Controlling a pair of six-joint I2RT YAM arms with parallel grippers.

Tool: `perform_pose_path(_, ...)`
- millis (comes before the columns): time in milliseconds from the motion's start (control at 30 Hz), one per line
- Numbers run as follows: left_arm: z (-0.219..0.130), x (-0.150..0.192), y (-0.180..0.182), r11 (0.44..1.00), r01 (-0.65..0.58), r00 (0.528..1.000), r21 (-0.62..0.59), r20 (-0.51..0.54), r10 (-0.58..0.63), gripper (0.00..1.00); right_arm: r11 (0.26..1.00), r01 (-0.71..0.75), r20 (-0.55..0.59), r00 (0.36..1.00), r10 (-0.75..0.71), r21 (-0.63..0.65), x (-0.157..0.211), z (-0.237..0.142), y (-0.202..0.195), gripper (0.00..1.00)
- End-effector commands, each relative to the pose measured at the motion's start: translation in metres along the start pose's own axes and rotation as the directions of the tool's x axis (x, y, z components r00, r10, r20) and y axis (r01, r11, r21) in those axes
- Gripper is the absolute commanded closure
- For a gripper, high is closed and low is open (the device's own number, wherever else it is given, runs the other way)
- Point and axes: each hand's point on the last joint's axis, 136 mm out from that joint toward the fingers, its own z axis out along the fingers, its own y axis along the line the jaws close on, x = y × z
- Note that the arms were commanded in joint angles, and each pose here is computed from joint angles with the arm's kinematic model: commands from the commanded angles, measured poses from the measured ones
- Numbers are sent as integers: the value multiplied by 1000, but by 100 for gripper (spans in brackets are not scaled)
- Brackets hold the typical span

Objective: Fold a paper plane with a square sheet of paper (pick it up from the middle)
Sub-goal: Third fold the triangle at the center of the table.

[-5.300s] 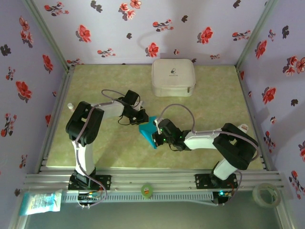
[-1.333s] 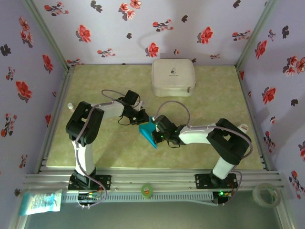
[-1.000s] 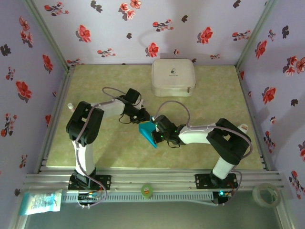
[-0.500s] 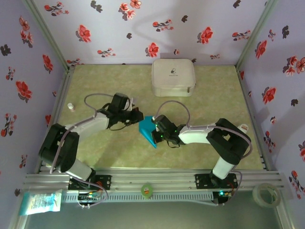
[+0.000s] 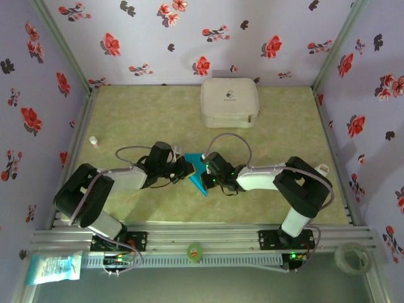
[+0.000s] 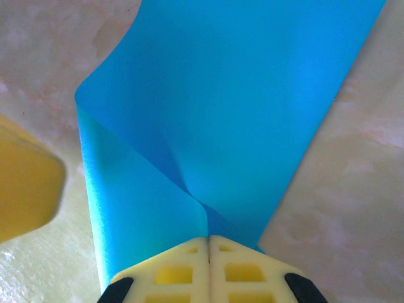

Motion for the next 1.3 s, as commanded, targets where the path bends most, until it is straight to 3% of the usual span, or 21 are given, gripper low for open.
perform_pose_path(0, 6, 3, -3, 999, 27, 1000, 29, -14, -27, 100, 999, -13, -9, 1000, 13, 30, 3, 3, -8, 100)
perform_pose_path(367, 13, 9, 18, 997, 27, 998, -68, -46, -30, 100, 999, -14, -13, 1000, 14, 32, 4, 4, -8, 100)
perform_pose_path(667, 16, 9, 25, 996, 21, 999, -92, -48, -26, 100, 999, -8, -22, 1000, 9, 34, 6, 5, -9, 100)
perform_pose_path(900, 16, 5, 7, 999, -10, 999, -50, -41, 8, 100, 999, -10, -23, 1000, 10, 35, 6, 5, -9, 100)
perform_pose_path(1267, 22, 11, 34, 993, 24, 998, -115, -56, -30, 100, 999, -7, -32, 999, 8, 40, 8, 5, -10, 100)
